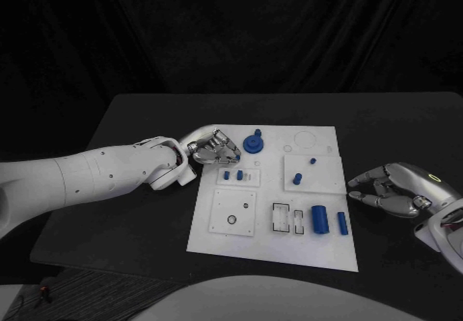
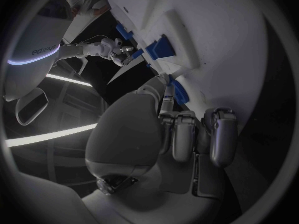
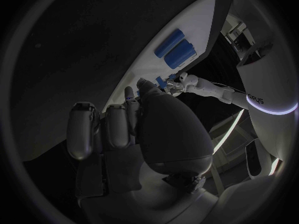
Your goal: Assemble the parts on the task board
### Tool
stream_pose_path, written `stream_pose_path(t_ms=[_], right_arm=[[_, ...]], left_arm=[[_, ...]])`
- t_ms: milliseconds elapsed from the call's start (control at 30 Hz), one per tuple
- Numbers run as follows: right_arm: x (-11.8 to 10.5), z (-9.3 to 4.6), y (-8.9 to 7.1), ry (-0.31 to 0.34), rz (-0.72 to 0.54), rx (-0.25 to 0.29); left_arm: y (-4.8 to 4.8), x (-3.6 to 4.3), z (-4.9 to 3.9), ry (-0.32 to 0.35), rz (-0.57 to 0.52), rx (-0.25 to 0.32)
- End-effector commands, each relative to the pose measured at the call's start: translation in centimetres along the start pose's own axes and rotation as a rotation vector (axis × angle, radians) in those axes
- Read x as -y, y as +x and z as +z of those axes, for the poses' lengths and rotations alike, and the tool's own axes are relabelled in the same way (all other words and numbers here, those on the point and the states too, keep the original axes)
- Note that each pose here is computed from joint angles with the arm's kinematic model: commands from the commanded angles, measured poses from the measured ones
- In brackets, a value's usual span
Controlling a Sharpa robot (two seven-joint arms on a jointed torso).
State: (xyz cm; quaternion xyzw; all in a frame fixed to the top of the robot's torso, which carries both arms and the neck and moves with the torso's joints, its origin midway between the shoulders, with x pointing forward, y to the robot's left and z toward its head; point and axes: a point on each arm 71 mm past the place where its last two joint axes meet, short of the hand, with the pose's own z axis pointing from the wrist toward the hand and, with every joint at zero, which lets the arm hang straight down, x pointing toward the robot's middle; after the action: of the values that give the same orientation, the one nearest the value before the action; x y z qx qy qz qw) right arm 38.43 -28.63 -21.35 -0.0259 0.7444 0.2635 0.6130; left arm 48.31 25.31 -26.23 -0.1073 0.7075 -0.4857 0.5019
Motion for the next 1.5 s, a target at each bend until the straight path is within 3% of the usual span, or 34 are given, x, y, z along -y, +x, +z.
stream_pose_path(t_ms=[33,867,1133,1500], right_arm=[[0.02,-0.08,0.14,0.001,-0.001,-0.011],[0.04,-0.07,0.21,0.003,-0.002,-0.016],[0.02,-0.05,0.26,0.003,-0.001,-0.018],[0.02,-0.05,0.3,0.003,-0.001,-0.02]], left_arm=[[0.33,-0.04,-0.08,-0.004,-0.01,-0.018],[0.34,-0.23,-0.24,-0.007,-0.017,-0.03],[0.58,-0.21,-0.33,0.007,0.045,-0.072],[0.54,-0.42,-0.35,-0.004,0.064,-0.081]])
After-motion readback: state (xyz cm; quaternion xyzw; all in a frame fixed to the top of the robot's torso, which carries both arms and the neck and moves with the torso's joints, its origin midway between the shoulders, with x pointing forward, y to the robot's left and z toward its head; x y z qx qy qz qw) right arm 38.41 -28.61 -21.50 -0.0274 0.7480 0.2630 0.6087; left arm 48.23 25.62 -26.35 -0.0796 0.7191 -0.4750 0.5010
